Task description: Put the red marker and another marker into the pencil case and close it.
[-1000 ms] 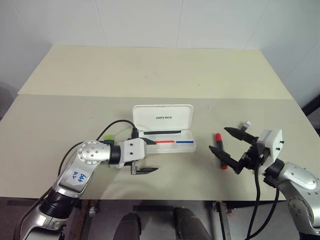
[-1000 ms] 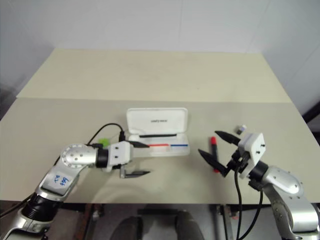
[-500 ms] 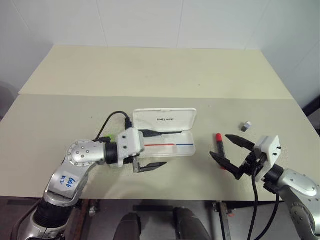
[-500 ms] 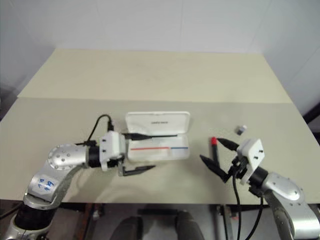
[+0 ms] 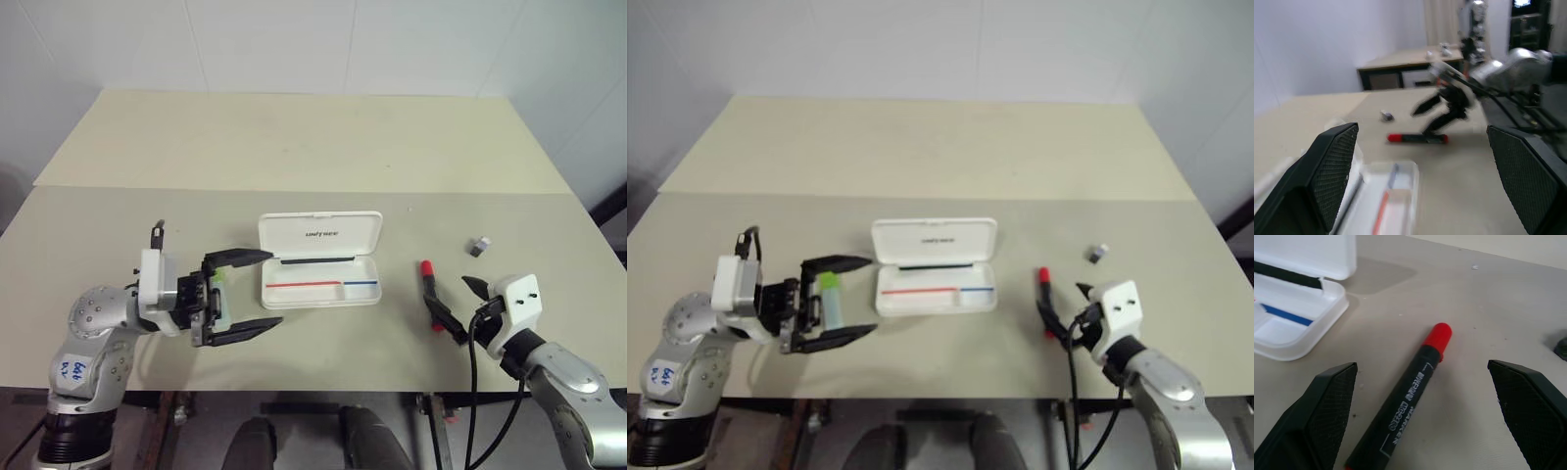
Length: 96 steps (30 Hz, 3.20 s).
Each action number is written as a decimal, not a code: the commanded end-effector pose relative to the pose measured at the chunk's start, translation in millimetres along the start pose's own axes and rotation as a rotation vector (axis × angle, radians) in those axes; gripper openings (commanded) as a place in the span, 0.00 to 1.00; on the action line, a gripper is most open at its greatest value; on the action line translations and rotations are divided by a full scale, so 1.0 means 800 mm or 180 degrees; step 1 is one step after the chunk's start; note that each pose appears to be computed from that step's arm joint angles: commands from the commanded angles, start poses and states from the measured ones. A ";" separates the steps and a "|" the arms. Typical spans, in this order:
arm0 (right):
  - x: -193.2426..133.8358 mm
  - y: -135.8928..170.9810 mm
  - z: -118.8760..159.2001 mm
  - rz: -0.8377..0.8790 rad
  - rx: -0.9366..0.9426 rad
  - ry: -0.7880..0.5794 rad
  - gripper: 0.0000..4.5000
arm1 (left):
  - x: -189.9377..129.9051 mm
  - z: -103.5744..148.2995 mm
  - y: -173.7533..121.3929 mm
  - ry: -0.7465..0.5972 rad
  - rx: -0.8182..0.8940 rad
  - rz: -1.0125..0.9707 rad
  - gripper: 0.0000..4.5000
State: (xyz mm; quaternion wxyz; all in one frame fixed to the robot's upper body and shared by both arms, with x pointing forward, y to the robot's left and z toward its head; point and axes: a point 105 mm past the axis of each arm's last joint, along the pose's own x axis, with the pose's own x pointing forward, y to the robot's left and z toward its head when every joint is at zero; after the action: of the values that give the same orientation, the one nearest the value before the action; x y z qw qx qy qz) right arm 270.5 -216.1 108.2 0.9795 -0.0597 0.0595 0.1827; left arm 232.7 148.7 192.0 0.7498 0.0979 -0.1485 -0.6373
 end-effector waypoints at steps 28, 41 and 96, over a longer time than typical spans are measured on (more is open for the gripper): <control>0.021 -0.006 -0.047 -0.0417 0.0235 0.0857 0.66 | -0.054 0.017 0.018 -0.0050 0.0115 0.0116 1.00; 0.021 0.010 -0.007 0.0020 -0.0006 0.0610 0.13 | -0.054 0.018 0.017 -0.0114 0.0082 0.0112 1.00; 0.140 0.203 0.106 0.2505 -0.3296 -0.0868 0.13 | -0.074 0.006 0.012 0.0003 0.0062 0.0225 1.00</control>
State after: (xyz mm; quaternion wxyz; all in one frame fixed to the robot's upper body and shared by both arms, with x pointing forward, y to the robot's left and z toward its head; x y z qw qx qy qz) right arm 324.1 -20.9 150.2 0.6906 -0.4663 -0.1141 0.5409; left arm 234.8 207.8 185.8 0.7722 0.0920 -0.1435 -0.6121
